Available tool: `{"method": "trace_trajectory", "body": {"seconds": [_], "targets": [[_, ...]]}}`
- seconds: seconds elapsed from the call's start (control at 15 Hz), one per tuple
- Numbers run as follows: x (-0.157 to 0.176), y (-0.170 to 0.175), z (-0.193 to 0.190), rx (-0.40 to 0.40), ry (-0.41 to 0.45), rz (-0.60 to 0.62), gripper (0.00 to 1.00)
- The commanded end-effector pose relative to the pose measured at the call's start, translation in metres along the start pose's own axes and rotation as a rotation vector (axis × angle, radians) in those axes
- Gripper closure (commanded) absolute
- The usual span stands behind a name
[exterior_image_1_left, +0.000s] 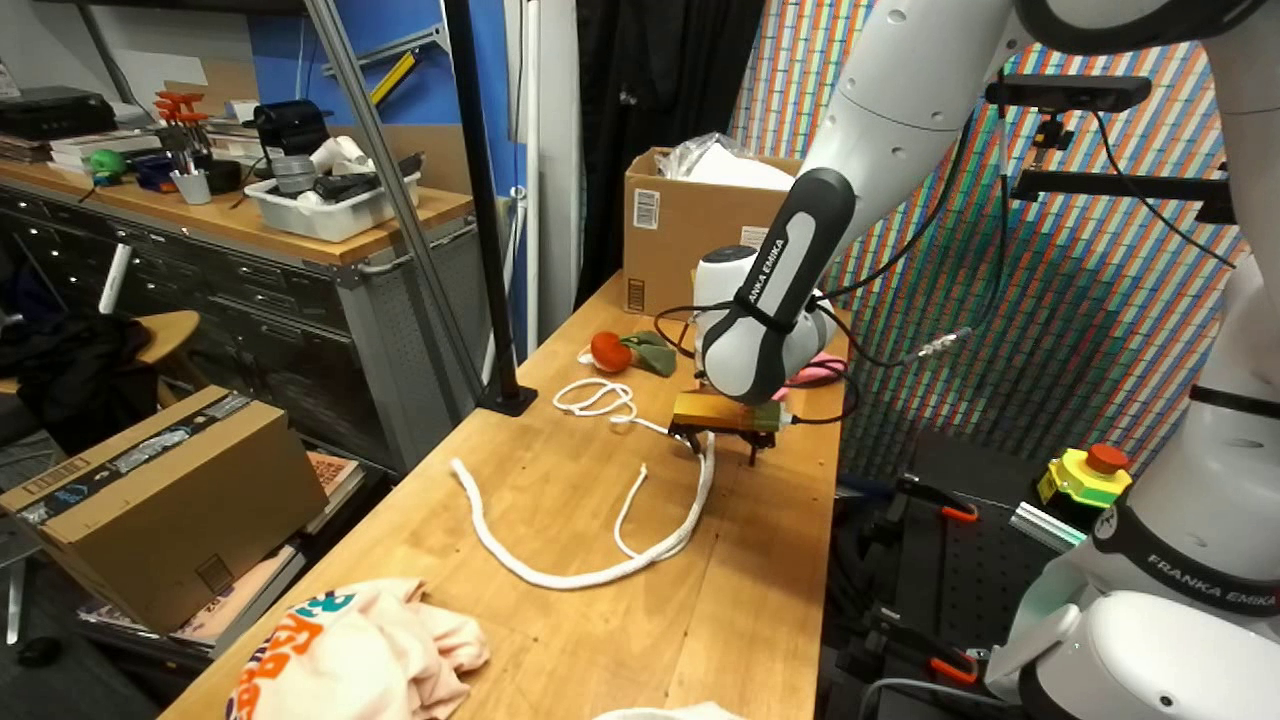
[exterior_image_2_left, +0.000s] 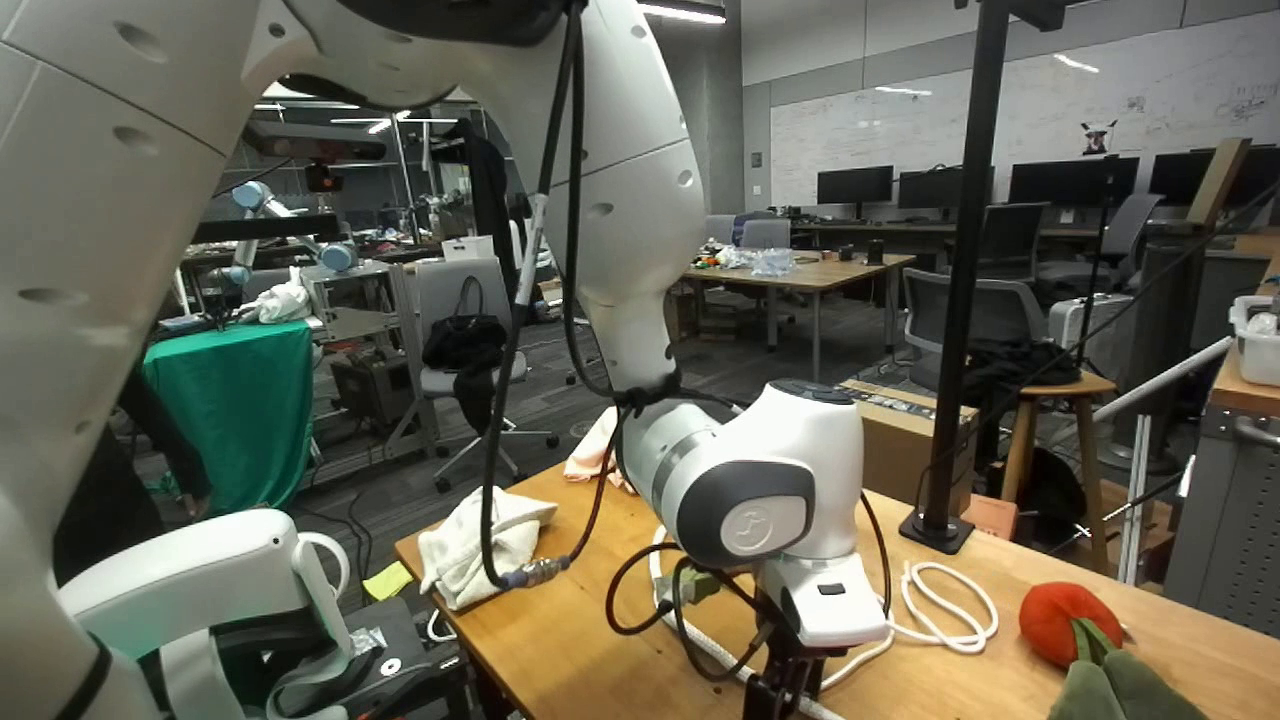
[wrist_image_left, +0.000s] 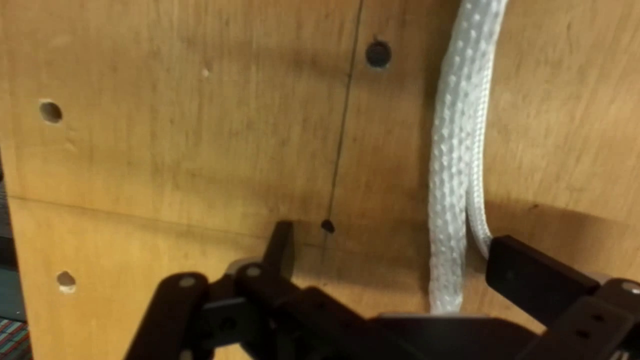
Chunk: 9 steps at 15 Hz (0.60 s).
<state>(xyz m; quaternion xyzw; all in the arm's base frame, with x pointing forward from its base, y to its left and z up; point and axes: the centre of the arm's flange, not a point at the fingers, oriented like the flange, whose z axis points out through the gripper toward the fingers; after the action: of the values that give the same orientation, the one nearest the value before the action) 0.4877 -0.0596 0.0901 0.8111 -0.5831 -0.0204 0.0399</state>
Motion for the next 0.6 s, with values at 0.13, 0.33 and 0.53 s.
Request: {"method": "trace_trajectory", "body": {"seconds": [0.13, 0.33, 0.53], "targets": [[-0.041, 0.025, -0.012, -0.026, -0.021, -0.045, 0.0], [-0.065, 0.027, -0.021, -0.037, -0.03, -0.108, 0.0], [-0.084, 0.03, -0.032, -0.051, -0.035, -0.171, 0.0]]}}
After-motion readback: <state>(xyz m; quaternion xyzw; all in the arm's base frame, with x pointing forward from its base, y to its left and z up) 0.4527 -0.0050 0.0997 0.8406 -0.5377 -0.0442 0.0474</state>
